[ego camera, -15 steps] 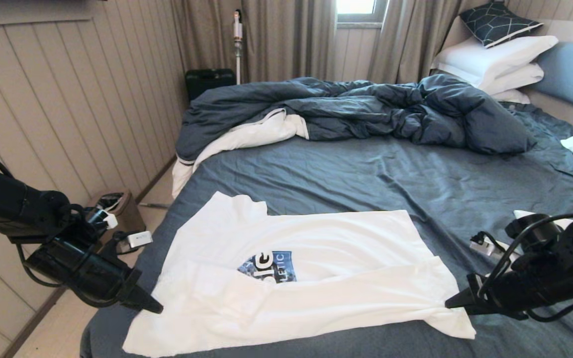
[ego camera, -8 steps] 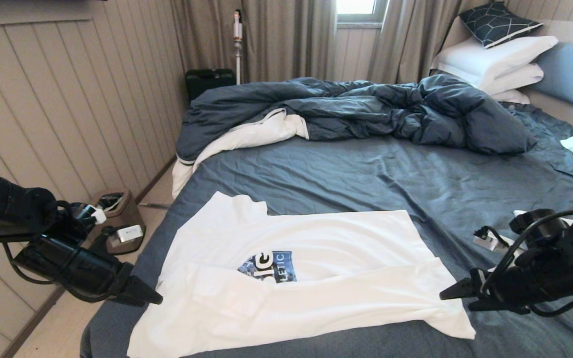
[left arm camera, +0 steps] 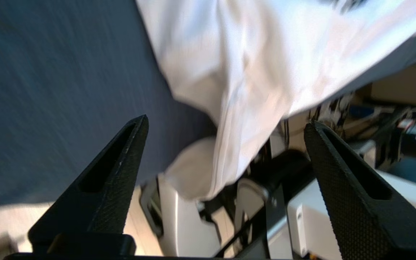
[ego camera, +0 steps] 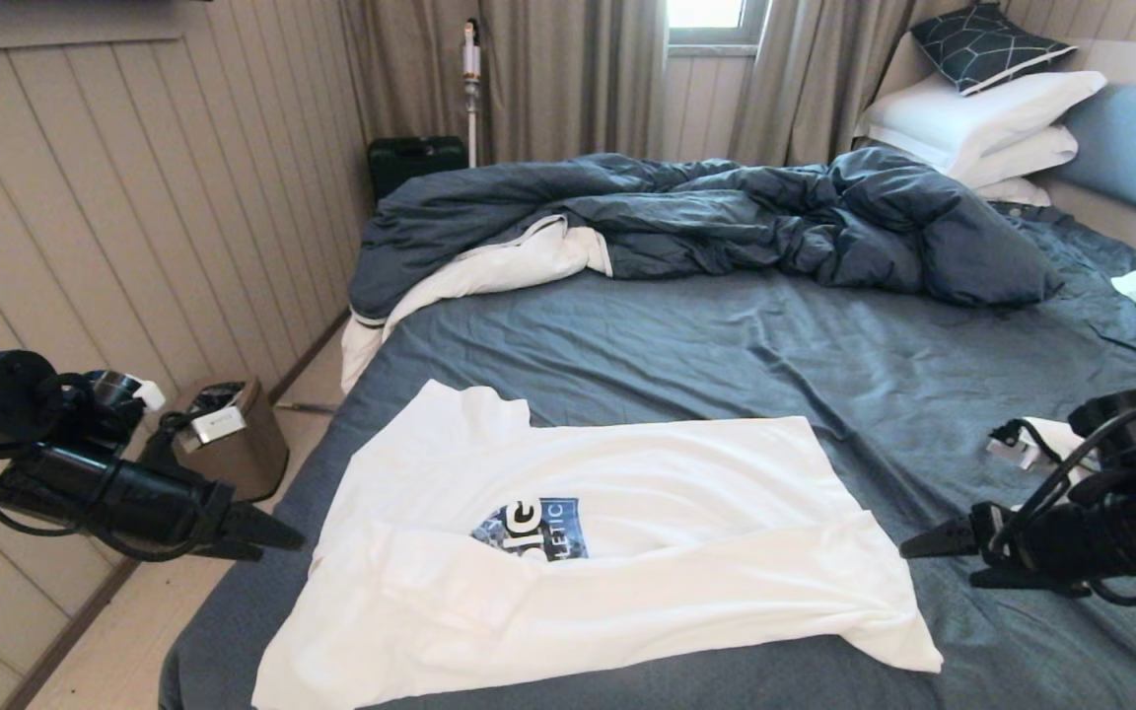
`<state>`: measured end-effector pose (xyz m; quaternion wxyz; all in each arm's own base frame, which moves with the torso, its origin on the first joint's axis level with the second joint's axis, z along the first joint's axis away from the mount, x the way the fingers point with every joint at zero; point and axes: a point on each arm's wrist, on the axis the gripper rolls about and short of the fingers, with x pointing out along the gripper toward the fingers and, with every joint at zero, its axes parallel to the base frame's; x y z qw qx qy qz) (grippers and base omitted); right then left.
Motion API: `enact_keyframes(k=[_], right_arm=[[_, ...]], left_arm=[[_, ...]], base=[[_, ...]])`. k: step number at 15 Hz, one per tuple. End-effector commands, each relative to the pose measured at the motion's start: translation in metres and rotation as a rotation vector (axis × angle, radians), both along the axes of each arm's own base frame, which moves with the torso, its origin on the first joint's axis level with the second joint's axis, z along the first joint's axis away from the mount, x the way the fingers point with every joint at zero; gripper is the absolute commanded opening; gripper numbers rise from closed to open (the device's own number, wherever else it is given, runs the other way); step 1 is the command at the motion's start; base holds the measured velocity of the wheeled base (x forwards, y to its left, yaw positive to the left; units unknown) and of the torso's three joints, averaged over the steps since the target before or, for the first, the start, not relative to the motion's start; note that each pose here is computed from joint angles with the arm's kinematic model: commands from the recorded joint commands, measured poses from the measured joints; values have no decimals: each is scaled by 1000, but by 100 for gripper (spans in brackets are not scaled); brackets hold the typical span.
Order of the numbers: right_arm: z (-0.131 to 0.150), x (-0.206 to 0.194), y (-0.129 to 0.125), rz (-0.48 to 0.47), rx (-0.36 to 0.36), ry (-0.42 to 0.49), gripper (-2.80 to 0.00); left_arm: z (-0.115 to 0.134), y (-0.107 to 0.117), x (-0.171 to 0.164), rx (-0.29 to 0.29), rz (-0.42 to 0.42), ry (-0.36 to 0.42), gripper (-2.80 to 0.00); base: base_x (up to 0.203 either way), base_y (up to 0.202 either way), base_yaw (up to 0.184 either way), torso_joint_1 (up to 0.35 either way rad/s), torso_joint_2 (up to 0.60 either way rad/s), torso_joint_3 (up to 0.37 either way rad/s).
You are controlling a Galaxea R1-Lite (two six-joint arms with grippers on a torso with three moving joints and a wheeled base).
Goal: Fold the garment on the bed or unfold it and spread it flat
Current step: Fold the white T-shirt
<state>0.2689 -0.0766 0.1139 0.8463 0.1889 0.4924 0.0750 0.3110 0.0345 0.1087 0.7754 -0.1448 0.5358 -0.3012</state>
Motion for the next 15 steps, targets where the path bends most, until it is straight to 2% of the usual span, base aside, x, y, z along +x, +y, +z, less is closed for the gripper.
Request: enact_keyframes(k=[1,8,10,15], right_arm=[[13,4,-4,-13,-8,-48,0],[48,29,-8,-74,4,-164,0],[54,39,-7,-86,21,-185,0],[51,74,2,-73,96,-189,0]], left_arm=[[14,6,10,-11,15,-57,0],[49,14,44,-24,96,-173,0],[55,15,56,-50,108,-195,0],[47,21,95,-116,142,-197,0]], base=[[0,0,0,0,0,0],[0,0,0,0,0,0],[0,0,0,0,0,0],[0,0,0,0,0,0]])
